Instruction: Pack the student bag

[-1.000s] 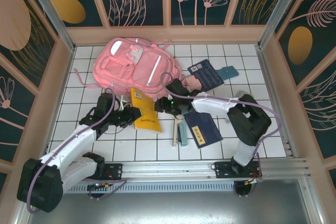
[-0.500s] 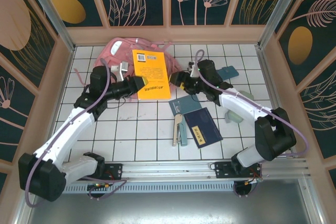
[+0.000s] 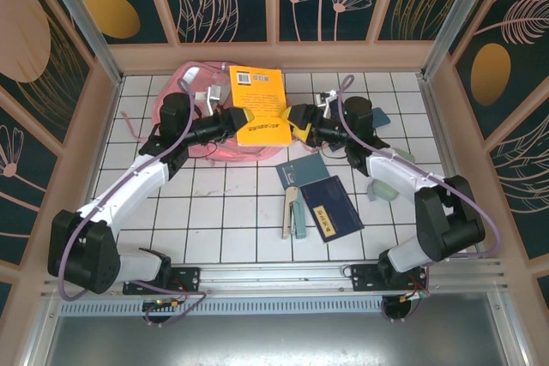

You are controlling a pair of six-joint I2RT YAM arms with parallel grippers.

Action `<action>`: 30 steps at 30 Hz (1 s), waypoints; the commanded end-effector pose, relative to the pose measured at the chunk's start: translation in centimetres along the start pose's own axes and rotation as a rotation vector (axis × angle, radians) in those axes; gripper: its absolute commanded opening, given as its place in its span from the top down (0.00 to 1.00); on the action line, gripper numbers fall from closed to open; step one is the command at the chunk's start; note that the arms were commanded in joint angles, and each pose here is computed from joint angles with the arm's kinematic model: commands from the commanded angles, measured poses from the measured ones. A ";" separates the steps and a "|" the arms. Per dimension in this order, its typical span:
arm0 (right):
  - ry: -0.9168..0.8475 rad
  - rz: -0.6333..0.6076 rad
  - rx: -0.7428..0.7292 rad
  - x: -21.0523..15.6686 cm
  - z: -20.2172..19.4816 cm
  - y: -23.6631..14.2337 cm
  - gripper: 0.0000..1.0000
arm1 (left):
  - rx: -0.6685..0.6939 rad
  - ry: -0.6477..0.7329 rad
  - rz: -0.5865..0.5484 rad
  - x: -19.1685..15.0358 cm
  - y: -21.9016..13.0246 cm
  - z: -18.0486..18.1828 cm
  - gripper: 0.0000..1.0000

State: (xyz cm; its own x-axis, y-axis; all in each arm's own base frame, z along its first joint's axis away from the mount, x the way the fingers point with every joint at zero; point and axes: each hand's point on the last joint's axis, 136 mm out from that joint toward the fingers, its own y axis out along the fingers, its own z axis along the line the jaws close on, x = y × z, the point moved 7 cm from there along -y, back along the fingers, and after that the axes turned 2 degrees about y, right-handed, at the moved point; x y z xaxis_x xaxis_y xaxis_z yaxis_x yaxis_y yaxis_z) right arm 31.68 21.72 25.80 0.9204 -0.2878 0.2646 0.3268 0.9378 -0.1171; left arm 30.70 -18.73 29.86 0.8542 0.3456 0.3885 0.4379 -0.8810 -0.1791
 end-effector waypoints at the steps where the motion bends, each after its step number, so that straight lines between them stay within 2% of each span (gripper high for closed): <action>1: -0.024 0.041 0.119 0.9 1.2 0.3 0.11 | -0.189 0.132 -0.028 1.6 -0.2 -4.8 1.00; 6: -0.028 0.080 0.237 1.8 2.1 0.6 0.12 | -0.204 0.130 0.001 1.5 0.5 -4.7 1.00; 10: -0.033 0.092 0.278 2.3 2.4 0.4 0.27 | -0.201 0.121 0.019 1.6 1.1 -4.1 1.00; 13: -0.045 0.088 0.286 2.9 2.6 0.1 0.47 | -0.160 0.115 0.044 1.7 1.8 -3.2 1.00; 17: -0.040 0.081 0.263 3.5 2.0 -0.3 0.93 | -0.098 0.123 0.072 2.1 2.7 -2.0 1.00; 18: -0.035 0.075 0.249 3.7 1.7 -0.5 1.00 | -0.082 0.122 0.079 2.2 3.0 -1.7 1.00; 20: -0.023 0.061 0.213 4.0 1.1 -0.7 1.00 | -0.049 0.124 0.080 2.5 3.5 -1.1 1.00; 24: -0.021 -0.001 0.150 4.7 0.2 -1.9 1.00 | 0.065 0.148 0.093 3.6 4.8 0.4 0.69; 26: -0.023 -0.041 0.113 5.1 -0.3 -2.7 1.00 | 0.144 0.162 0.089 4.2 5.4 1.5 0.62; 30: -0.023 -0.120 0.004 5.6 -1.4 -4.5 1.00 | 0.358 0.181 0.030 5.7 6.2 4.6 0.60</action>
State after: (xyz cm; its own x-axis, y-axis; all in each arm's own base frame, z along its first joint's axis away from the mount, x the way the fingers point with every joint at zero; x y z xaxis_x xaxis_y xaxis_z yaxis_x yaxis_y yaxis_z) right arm 36.05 17.19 25.45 0.9181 -0.3397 0.2043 0.3557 0.9334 -0.0466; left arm 38.12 -21.79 27.96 0.8562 0.2360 0.4595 0.4273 -0.8235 -0.3731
